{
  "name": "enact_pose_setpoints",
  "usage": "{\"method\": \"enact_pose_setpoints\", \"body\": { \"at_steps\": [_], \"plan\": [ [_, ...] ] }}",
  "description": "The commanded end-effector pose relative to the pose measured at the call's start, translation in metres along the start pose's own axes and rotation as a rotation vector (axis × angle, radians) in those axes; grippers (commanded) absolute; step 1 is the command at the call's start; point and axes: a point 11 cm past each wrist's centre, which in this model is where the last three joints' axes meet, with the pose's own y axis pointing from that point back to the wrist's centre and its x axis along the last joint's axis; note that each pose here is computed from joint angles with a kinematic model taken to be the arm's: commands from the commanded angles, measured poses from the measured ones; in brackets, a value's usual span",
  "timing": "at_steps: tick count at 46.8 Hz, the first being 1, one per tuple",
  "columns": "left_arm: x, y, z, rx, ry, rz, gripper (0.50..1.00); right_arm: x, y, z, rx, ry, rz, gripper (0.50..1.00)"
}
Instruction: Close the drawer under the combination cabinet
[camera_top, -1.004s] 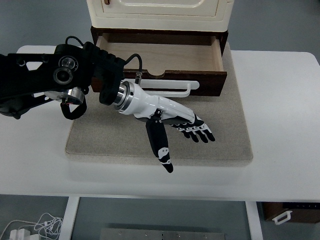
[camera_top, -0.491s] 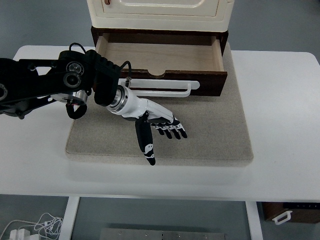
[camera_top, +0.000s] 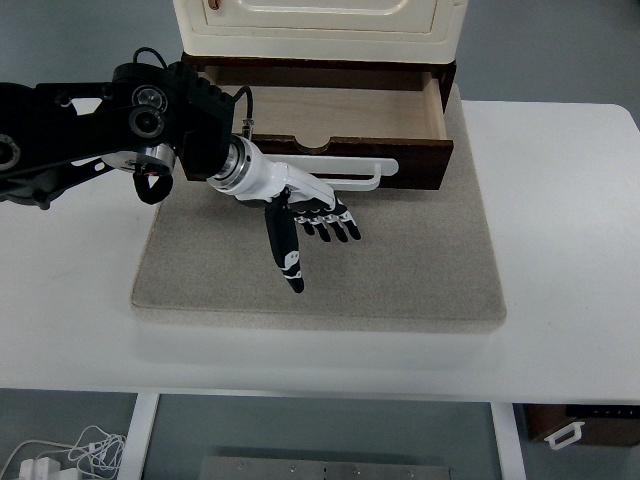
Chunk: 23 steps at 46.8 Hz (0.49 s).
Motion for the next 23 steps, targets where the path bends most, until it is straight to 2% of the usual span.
{"method": "enact_pose_setpoints", "body": {
  "at_steps": [1,23],
  "plan": [
    [0.008,0.003,0.0,0.003,0.007,0.021,0.999,0.0,0.0,0.0,0.0,0.003,0.0,0.952],
    [0.033,-0.006,-0.001,0.02,0.055,0.072,0.999,0.0,0.0,0.0,0.0,0.0,0.0,0.952]
  ]
}}
